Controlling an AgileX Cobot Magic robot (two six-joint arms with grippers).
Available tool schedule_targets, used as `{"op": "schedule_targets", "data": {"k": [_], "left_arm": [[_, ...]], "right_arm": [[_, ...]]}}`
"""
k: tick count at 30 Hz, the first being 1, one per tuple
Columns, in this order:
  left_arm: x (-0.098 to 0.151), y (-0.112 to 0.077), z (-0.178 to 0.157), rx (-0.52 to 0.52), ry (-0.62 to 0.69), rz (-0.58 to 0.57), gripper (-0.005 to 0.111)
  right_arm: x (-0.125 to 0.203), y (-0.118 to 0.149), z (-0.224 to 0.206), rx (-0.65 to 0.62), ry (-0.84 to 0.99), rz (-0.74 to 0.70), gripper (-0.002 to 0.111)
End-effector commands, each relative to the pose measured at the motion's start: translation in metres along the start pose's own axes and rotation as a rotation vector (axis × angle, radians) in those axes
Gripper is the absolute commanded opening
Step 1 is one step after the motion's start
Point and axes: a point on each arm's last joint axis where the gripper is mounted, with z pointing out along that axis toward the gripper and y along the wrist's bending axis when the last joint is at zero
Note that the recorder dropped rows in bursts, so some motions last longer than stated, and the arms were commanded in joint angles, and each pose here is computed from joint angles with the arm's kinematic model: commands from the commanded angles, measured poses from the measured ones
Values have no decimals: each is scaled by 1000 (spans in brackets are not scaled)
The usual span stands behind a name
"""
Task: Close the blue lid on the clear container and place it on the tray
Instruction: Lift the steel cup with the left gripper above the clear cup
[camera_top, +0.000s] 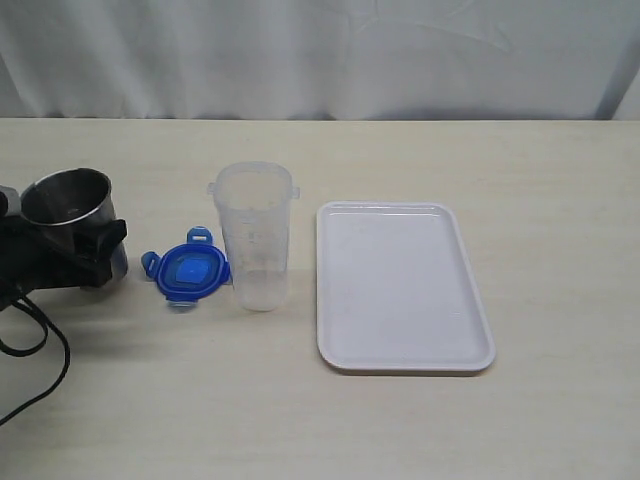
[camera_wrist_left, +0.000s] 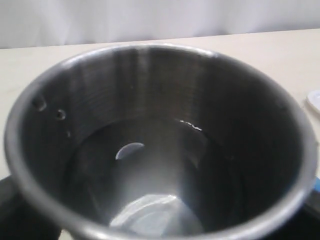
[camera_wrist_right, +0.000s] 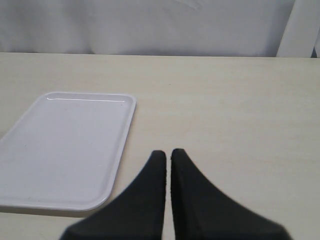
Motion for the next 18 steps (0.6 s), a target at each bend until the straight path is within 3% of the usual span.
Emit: {"op": "schedule_targets", "data": {"k": [1,6,11,18], "left_arm": [[-18,-3,-2,17,-107,-6,0],[-27,-3,4,48,-116,3,0],[-34,4,17,28,-39,3,0],[-49,4,25,69,-93,-5,0]], "right_arm": [[0,0,0,-2,-6,-4,4],[0,0,0,-2,-6,-4,4],[0,0,0,-2,-6,-4,4],[0,0,0,-2,-6,-4,4]]}}
